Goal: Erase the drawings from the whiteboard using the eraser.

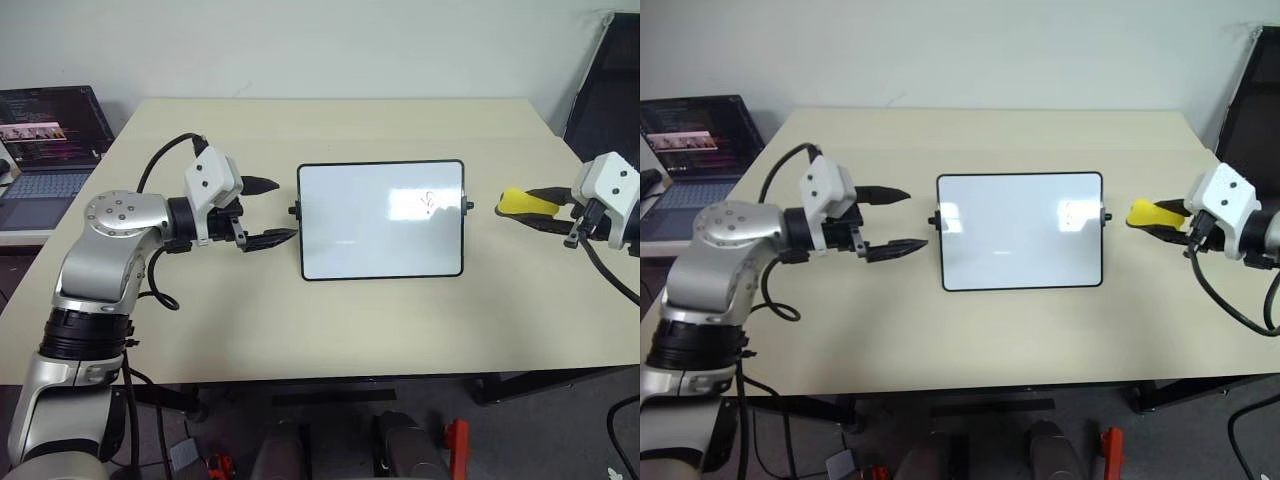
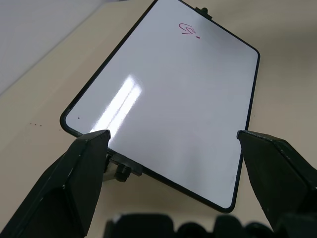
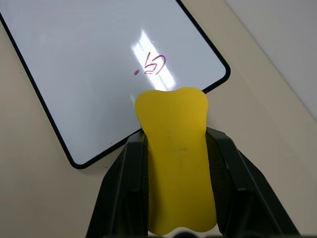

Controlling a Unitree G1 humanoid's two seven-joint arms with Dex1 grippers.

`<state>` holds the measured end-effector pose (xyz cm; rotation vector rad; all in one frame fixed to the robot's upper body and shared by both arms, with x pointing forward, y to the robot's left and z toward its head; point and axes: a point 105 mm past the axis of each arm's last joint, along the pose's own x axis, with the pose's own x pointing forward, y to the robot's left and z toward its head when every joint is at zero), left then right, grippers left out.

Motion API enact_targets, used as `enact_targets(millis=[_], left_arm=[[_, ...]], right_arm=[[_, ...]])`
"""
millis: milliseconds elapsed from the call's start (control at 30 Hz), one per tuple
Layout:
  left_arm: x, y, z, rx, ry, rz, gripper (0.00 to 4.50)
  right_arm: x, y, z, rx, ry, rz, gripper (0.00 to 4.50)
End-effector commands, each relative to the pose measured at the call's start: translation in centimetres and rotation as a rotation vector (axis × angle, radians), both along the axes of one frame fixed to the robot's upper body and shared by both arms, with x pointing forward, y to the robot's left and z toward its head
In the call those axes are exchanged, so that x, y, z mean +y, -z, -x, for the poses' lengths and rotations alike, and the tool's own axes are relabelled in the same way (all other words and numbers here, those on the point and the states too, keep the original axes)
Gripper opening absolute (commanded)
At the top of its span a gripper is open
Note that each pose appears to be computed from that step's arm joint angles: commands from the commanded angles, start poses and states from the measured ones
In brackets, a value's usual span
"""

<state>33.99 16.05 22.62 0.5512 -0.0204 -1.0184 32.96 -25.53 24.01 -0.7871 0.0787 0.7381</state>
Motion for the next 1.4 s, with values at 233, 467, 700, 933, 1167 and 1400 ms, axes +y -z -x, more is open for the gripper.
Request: enact_targets(millis=[233,467,700,933,1167,1400], left_arm=[[-0.1,-1.1,0.1,-0.055,0.005,0.004,4.50],[-0.3,-0.5,0.0,-0.042,0.004,0.004,4.50],[-0.3,-0.5,0.1,-0.040,0.000,0.006,4.50],[-0.5,-0.7,0.2,-0.043,-0.001,0.018,4.50],[-0.7,-0.7,0.3,-0.042,0.002,0.023,4.50],[-0.9,-0.7,0.2,-0.042,0.006,0.026,4.50]], right_arm=[[5.5,-3.3,-3.1,-0.256,-0.045,-0.178,1.22],[7.7,-2.1,-7.6,-0.357,0.104,-0.263,1.22],[7.9,3.7,-9.1,-0.231,0.126,-0.199,1.22],[9.0,11.6,-7.9,-0.008,0.065,-0.226,1.21],[10.9,15.7,-4.9,0.152,-0.063,-0.258,1.21],[7.7,10.0,-8.7,-0.099,0.169,-0.333,1.21]])
